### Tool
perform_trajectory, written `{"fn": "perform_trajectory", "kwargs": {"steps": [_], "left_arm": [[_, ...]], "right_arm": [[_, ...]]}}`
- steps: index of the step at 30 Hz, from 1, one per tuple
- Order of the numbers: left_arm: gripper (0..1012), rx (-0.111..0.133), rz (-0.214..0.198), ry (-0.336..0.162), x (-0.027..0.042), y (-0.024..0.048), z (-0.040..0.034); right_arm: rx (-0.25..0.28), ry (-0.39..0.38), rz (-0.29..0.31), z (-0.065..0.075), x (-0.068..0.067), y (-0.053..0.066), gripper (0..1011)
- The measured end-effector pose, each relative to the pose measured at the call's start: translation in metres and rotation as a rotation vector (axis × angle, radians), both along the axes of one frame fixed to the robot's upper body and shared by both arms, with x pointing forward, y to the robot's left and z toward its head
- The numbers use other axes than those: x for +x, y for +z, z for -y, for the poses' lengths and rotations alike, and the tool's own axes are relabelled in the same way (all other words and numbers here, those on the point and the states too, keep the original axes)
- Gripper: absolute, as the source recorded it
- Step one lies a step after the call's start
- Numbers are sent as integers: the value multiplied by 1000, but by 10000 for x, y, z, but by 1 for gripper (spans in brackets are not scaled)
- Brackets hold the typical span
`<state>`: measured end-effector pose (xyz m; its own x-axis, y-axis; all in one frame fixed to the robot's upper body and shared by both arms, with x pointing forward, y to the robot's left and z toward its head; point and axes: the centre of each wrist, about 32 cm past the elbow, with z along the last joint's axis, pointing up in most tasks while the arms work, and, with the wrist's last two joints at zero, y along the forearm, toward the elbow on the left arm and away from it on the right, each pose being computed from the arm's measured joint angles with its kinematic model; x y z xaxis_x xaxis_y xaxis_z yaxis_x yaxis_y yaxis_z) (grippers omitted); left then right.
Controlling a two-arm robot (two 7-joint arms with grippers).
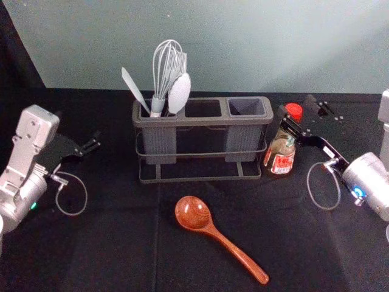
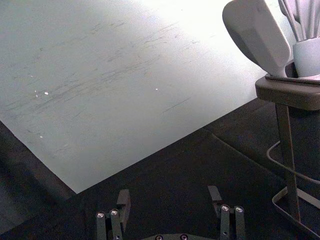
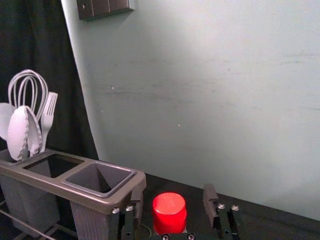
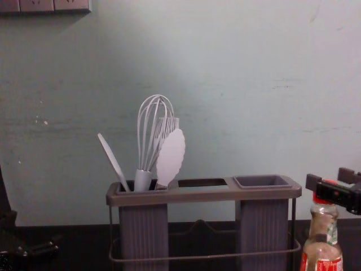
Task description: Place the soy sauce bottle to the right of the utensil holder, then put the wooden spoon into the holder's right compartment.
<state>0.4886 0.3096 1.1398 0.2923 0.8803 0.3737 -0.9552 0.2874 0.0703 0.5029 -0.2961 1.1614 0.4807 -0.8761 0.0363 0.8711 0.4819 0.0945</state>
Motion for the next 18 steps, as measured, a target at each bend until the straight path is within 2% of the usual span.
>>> {"fn": "perform_trajectory", "kwargs": {"steps": [1,4,9,18], "left_arm": [[1011,0,0,0,0,0,0],[1011,0,0,0,0,0,0],[1011,0,0,0,0,0,0],[1011,0,0,0,0,0,0]], "right_arm": [[0,-2,4,6,-10,6,774],[-3,-6,20,17,-44,39,901],[-15,-6,53,21,-127,108,990],[-67,-6,94,-12,-403,202,1000]]}}
